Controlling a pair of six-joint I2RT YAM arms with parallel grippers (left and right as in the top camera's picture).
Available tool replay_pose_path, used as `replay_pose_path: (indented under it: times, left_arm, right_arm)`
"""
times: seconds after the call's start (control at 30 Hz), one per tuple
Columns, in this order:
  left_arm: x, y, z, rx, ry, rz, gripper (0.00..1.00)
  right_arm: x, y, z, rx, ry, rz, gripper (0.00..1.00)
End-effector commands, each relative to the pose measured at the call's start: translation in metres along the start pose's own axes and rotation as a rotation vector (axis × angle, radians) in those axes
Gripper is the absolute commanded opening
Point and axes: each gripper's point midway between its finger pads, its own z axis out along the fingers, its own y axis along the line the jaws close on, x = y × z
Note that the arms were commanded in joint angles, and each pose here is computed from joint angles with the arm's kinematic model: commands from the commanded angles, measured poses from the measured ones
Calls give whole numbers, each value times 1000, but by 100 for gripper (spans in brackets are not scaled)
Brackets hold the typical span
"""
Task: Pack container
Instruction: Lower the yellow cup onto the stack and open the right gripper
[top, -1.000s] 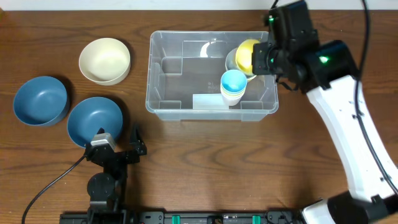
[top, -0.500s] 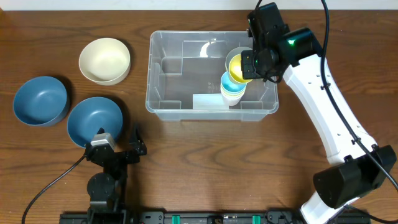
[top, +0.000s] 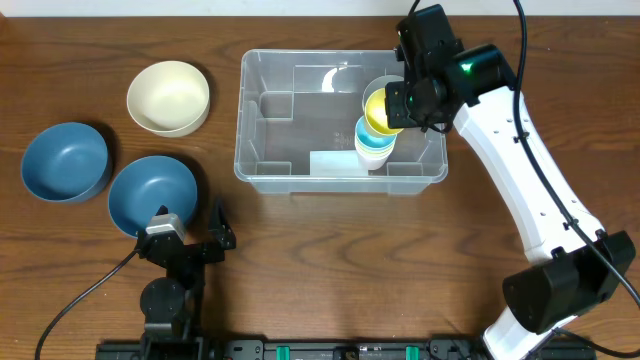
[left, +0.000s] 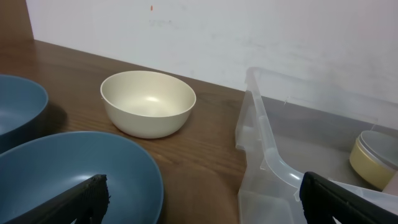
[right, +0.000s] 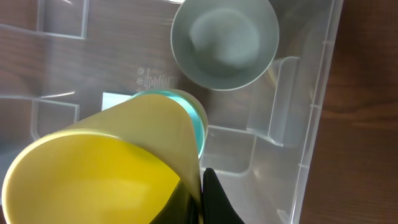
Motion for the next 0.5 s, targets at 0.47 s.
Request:
replay_pose_path:
  times: [0.47]
  left_arm:
    - [18, 6, 2, -17, 44, -6, 98]
  right_arm:
    - [8, 7, 8, -6, 29, -17, 2]
